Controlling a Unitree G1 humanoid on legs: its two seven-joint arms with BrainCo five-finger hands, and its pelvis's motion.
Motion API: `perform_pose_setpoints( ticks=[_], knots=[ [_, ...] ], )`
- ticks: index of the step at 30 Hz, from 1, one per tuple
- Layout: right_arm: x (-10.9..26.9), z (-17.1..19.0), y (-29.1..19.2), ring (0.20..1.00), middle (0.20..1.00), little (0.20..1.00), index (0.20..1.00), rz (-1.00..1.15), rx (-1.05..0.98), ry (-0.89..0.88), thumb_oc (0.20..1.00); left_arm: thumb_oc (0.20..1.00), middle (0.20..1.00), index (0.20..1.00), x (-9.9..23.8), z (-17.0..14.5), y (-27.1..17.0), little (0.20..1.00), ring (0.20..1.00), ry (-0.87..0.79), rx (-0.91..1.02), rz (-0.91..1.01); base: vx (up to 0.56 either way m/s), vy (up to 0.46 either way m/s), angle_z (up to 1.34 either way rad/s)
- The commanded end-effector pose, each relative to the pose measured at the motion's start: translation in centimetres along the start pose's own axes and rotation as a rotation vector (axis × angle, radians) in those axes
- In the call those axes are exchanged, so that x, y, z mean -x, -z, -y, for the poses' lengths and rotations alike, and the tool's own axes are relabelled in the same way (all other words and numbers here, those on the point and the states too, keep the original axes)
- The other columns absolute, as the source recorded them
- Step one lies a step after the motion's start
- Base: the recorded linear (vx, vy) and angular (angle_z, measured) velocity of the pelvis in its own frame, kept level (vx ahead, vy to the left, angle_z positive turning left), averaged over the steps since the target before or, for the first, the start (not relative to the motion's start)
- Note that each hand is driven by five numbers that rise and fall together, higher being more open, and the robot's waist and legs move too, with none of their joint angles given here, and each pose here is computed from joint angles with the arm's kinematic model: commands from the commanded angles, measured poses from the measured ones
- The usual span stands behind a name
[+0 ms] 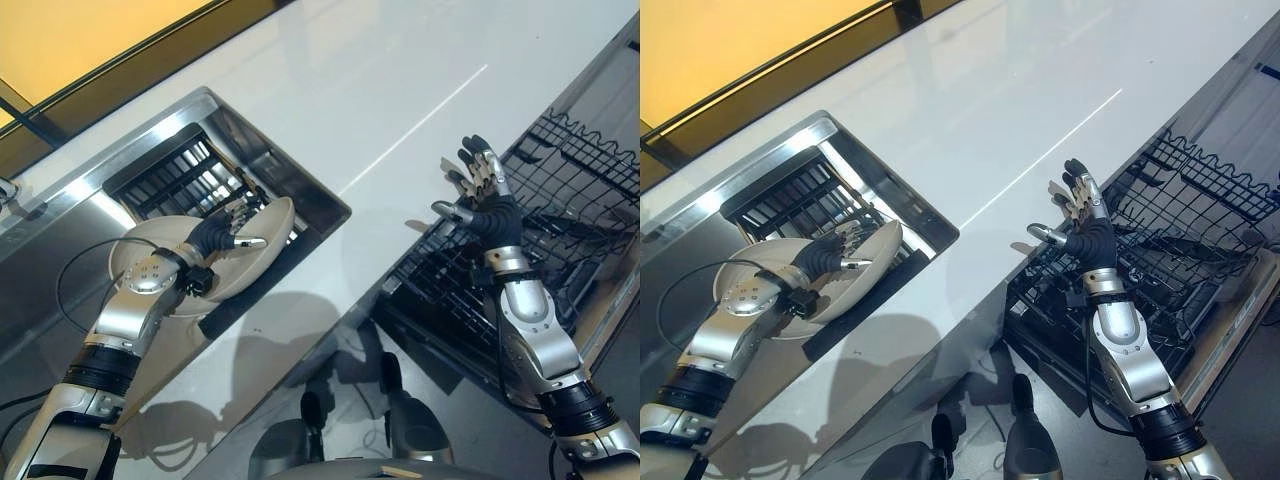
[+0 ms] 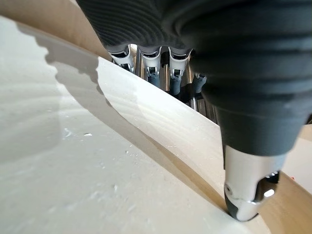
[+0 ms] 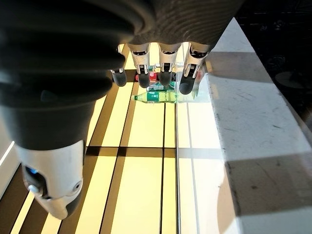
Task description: Pick up plates and place into dishwasher.
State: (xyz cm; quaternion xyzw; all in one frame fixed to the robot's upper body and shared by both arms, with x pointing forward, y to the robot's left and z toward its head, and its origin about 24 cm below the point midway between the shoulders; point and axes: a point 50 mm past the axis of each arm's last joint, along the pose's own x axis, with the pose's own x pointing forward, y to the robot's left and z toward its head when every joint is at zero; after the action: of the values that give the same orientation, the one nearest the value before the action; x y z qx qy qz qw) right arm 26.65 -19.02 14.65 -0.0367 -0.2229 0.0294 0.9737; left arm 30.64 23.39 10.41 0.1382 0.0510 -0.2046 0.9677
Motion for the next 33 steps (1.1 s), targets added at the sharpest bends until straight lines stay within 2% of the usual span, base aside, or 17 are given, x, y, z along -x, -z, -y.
perform_pose_setpoints(
  ticks=[1, 8, 17, 24, 28, 33],
  knots=[
    [2.7, 0.1, 2.0, 1.000, 1.000, 1.000, 1.000, -0.118, -0.002, -0.001, 1.000, 1.000, 1.000, 1.000, 0.9, 2.4, 3.0, 1.000, 1.000, 0.075, 0.100, -0.063, 0.05, -0.016, 0.00],
    [3.5, -0.2, 2.4, 1.000, 1.000, 1.000, 1.000, -0.137, -0.009, 0.005, 1.000, 1.000, 1.000, 1.000, 1.3, 3.1, 3.7, 1.000, 1.000, 0.047, 0.193, -0.056, 0.02, -0.006, 0.00],
    [3.9, -0.1, 2.6, 1.000, 1.000, 1.000, 1.000, -0.150, -0.016, 0.009, 1.000, 1.000, 1.000, 1.000, 1.6, 3.3, 4.0, 1.000, 1.000, 0.023, 0.180, -0.050, 0.00, 0.000, 0.00],
    [4.3, -0.2, 2.9, 1.000, 1.000, 1.000, 1.000, -0.167, -0.021, 0.017, 1.000, 1.000, 1.000, 1.000, 2.2, 1.7, 2.5, 1.000, 1.000, -0.198, 0.103, 0.073, 0.00, 0.000, 0.00],
    [4.5, -0.2, 3.1, 1.000, 1.000, 1.000, 1.000, -0.180, -0.028, 0.030, 1.000, 1.000, 1.000, 1.000, 3.1, 0.0, -0.1, 1.000, 1.000, -0.386, 0.000, 0.203, 0.01, -0.008, 0.00],
    [5.0, 0.1, 3.5, 1.000, 1.000, 1.000, 1.000, -0.199, -0.037, 0.051, 1.000, 1.000, 1.000, 1.000, 4.6, -1.7, -2.8, 1.000, 1.000, -0.544, -0.112, 0.318, 0.03, -0.032, 0.06]
  ],
)
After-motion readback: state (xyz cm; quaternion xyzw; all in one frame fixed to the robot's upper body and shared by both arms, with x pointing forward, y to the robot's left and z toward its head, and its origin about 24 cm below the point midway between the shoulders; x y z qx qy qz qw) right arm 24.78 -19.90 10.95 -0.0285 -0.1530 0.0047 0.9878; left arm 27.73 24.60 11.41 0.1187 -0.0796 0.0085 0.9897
